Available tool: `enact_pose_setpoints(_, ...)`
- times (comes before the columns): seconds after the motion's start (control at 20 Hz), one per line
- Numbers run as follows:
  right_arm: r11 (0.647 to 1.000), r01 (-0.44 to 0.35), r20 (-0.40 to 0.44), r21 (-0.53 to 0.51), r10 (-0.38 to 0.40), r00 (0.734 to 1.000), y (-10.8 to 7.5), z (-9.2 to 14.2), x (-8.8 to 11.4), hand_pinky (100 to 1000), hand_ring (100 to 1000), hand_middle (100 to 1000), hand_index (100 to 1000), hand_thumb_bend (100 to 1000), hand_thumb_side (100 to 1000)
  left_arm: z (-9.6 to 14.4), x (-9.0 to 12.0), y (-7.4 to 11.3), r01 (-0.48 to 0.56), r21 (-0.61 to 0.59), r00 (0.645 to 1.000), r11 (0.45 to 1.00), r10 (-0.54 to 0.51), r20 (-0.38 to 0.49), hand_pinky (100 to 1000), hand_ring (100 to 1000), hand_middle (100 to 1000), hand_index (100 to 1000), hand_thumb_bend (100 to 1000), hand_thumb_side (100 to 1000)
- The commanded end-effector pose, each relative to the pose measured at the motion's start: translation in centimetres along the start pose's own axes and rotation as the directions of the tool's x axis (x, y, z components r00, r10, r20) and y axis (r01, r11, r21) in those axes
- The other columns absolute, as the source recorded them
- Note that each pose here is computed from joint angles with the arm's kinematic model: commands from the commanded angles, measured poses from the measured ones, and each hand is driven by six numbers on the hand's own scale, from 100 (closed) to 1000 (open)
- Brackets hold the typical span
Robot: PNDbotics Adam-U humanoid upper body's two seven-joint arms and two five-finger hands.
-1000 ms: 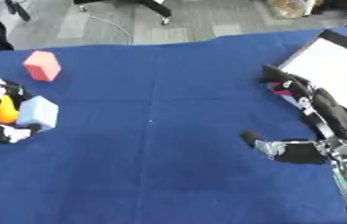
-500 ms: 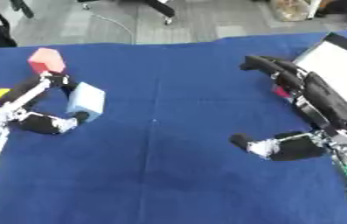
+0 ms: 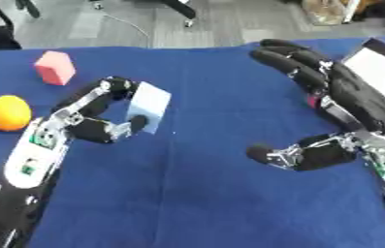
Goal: Pick up the objects with one hand, pass them to the other hand, and then place them into the box on the other side of the table.
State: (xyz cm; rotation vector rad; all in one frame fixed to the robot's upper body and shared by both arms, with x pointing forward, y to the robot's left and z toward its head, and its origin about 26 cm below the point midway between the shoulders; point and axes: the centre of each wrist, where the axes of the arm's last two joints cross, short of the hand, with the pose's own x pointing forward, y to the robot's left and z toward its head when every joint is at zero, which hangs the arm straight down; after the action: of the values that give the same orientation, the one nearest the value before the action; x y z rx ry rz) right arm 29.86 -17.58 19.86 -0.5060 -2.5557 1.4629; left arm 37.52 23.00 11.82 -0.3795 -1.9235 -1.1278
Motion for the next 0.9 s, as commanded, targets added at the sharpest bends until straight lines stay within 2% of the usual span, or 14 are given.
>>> enact_pose_setpoints(0.05,1.0,-0.025,0.036,0.001,0.025,0.999,-0.8,-0.8,0.3,915,931,862,985,509,374,-1.3,1.4,0.2,-0.011,-0.051,0.997,0.999,0.014,0.073,778,513,504,548,226,389)
enact_pose_setpoints(0.2,1.0,-0.019,0.054,0.019,0.018,0.998,-0.8,-1.2,0.5,911,923,858,985,496,375,-2.3,2.3,-0.1,-0.034,-0.083,0.991,0.996,0.045,0.124,778,515,506,550,227,390)
enact_pose_setpoints(0.25,1.0,-0.017,0.06,0.026,0.016,0.998,-0.8,-1.3,0.5,911,920,855,985,521,390,-2.5,2.5,-0.1,-0.041,-0.092,0.989,0.995,0.054,0.137,779,514,506,550,227,390)
enact_pose_setpoints(0.3,0.999,-0.016,0.067,0.032,0.014,0.998,-0.8,-1.4,0.6,911,919,855,985,489,374,-2.7,2.7,-0.2,-0.05,-0.102,0.987,0.994,0.065,0.149,779,516,507,552,229,393)
enact_pose_setpoints(0.5,0.998,-0.014,0.095,0.054,0.009,0.995,-0.9,-1.7,0.7,914,914,853,982,481,364,-3.7,3.6,-0.4,-0.058,-0.14,0.979,0.988,0.084,0.184,780,519,512,557,233,396)
enact_pose_setpoints(0.9,0.991,-0.056,0.171,0.122,0.035,0.985,-1.2,-2.7,0.9,939,910,863,970,483,367,-5.6,4.9,-0.9,-0.073,-0.19,0.963,0.979,0.119,0.241,781,522,514,562,240,400)
